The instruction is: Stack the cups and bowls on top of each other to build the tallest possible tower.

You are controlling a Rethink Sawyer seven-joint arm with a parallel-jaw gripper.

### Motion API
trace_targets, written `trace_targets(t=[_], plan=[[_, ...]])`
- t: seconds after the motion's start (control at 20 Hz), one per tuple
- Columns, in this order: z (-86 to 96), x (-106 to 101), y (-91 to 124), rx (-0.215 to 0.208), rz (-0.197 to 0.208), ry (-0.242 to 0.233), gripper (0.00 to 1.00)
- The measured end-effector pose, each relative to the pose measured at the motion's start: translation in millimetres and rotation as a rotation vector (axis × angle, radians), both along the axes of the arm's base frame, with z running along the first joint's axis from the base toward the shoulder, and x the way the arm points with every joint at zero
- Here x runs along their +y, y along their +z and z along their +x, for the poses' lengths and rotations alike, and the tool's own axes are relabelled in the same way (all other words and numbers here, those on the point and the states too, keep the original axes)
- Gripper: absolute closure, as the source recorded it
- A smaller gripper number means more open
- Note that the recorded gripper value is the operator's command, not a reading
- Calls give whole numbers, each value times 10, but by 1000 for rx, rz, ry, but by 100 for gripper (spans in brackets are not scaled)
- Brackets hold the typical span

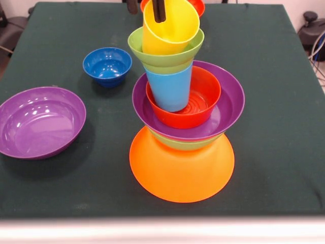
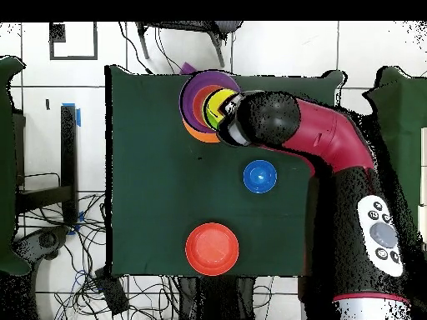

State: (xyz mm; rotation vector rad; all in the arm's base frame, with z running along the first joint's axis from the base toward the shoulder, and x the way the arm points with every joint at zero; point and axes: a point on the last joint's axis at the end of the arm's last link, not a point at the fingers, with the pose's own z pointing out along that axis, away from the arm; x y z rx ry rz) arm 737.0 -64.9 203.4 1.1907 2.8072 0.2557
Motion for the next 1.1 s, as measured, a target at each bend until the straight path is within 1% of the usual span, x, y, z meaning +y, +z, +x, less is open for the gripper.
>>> trace_targets(t=[0.4,0.45,1.1], plan=[[1,4,0,0,0,1,0],[1,4,0,0,0,1,100],[9,11,5,-2,-1,3,100]])
